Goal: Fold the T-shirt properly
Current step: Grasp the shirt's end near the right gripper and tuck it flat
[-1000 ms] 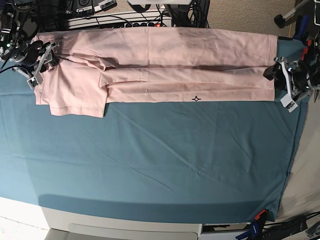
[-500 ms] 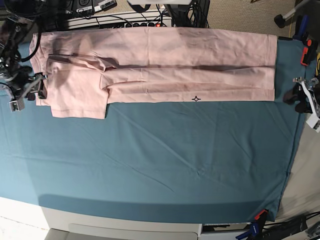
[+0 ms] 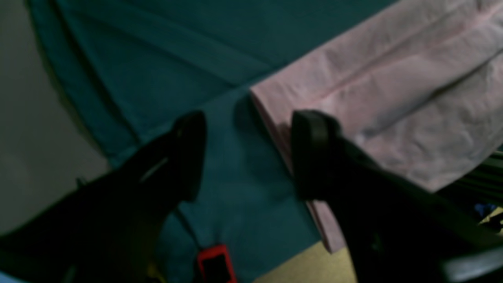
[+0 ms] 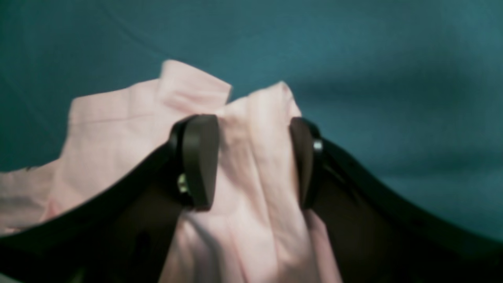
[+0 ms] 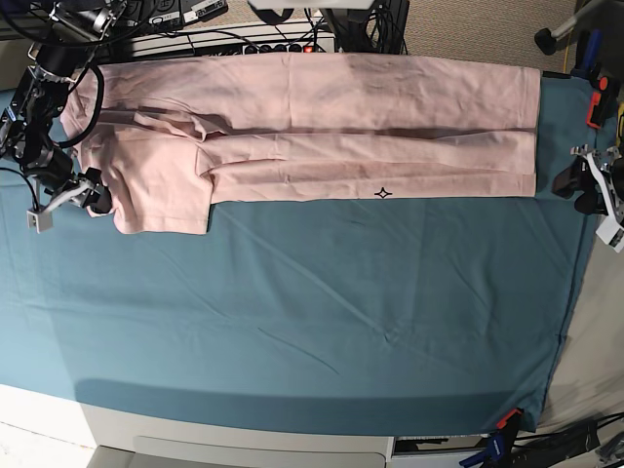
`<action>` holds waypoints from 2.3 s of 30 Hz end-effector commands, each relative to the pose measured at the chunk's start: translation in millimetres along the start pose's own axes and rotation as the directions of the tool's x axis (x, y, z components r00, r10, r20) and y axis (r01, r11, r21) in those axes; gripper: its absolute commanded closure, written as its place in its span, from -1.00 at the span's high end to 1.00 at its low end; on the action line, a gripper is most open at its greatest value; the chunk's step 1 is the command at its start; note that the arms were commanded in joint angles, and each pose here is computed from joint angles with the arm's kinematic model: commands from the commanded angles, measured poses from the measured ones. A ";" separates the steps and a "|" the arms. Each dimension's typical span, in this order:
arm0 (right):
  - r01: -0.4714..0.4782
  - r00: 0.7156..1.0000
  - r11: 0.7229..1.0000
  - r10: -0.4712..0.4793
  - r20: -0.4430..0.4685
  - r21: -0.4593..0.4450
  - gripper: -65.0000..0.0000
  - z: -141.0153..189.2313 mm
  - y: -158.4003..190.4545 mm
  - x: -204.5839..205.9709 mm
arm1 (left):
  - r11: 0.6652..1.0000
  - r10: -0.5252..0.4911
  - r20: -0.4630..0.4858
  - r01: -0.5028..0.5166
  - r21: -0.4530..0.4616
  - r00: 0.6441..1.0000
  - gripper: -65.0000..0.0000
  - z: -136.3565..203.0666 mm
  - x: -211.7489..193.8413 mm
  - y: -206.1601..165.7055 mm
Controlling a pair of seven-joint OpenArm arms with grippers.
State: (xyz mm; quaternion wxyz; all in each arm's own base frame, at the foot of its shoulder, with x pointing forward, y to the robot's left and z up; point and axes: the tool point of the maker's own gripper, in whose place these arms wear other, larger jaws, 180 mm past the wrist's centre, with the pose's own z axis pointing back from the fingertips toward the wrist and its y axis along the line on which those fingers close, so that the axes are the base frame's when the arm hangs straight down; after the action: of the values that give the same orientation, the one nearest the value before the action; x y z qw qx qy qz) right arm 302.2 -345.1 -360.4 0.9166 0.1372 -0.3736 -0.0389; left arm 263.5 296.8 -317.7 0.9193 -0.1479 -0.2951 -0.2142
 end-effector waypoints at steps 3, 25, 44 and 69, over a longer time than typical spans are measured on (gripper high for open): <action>-0.121 0.989 0.992 0.124 0.077 -0.043 -0.10 20.3 5.4 44.1 | 1.000 -0.024 0.037 0.023 0.016 0.999 0.08 9.7 15.3 5.5; 0.100 0.995 0.995 -0.099 0.027 -0.026 -0.10 2.4 -13.7 9.5 | 1.000 -0.024 0.030 0.023 0.016 0.999 0.08 9.6 14.1 5.5; 0.068 0.997 0.993 -0.071 0.023 0.095 -0.10 5.0 10.3 13.5 | 1.000 -0.017 0.033 0.016 0.010 0.999 0.08 7.2 13.0 3.3; 0.017 0.999 0.998 -0.019 0.038 0.057 -0.10 -3.6 23.4 10.9 | 1.000 -0.002 0.030 0.002 -0.005 1.000 0.08 2.8 7.4 -1.6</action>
State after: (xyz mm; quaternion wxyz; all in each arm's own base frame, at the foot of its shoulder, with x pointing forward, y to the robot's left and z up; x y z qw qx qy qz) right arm 300.9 -314.3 -367.5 0.9138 0.1754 -0.3636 -0.0436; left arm 259.2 289.9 -324.9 0.9198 -0.1597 -0.2921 -0.2078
